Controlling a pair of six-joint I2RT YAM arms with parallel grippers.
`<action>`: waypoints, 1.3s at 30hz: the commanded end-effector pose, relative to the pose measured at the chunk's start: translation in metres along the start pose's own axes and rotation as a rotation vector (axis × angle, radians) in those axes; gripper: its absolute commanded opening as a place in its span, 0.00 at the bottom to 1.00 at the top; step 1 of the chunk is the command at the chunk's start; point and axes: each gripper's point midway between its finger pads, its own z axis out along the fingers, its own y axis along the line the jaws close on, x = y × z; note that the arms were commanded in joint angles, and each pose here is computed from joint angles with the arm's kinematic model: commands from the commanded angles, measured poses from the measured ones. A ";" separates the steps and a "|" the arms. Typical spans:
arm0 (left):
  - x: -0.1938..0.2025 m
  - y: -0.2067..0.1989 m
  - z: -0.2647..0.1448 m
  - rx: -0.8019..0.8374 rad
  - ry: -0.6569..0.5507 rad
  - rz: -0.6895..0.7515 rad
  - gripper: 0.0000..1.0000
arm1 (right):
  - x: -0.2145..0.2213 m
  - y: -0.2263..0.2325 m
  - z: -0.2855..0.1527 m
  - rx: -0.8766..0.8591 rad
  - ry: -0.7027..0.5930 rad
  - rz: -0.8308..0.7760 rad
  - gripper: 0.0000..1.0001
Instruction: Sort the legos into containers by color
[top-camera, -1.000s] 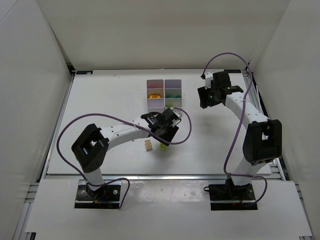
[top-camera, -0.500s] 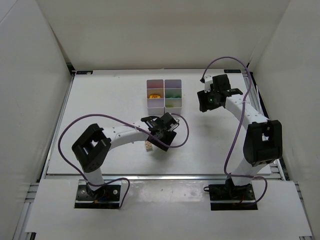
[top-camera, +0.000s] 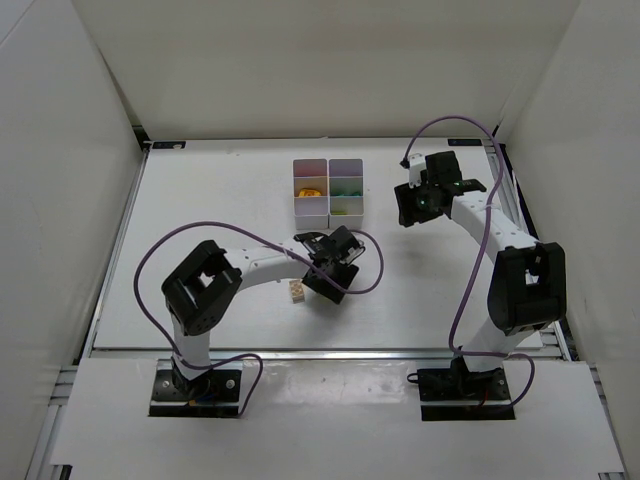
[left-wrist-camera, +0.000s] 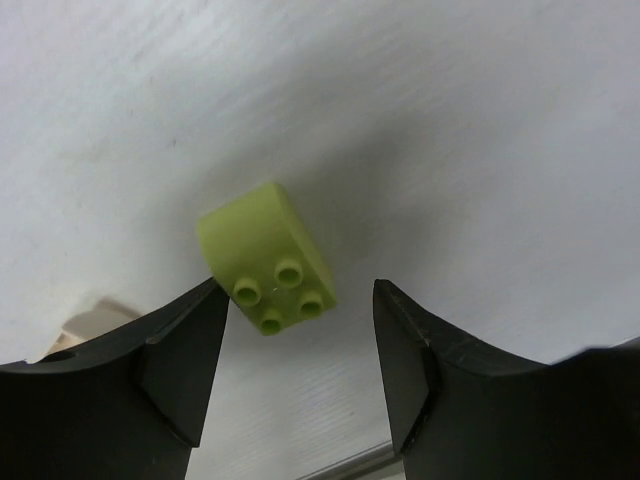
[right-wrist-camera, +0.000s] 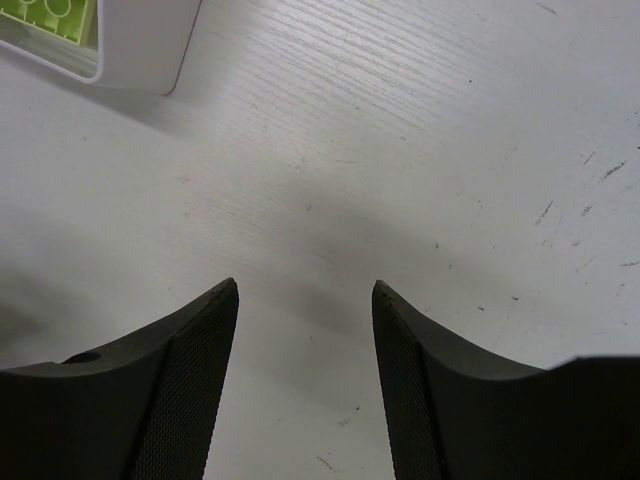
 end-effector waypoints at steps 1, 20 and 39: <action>-0.033 -0.013 -0.007 0.040 -0.083 -0.009 0.70 | -0.010 0.003 -0.007 -0.012 -0.042 -0.011 0.60; -0.040 0.004 -0.016 -0.041 -0.130 0.057 0.19 | -0.012 -0.008 -0.007 -0.026 -0.048 0.032 0.59; -0.206 0.044 -0.133 0.197 -0.534 0.573 0.10 | -0.034 -0.008 -0.005 -0.041 -0.076 0.025 0.59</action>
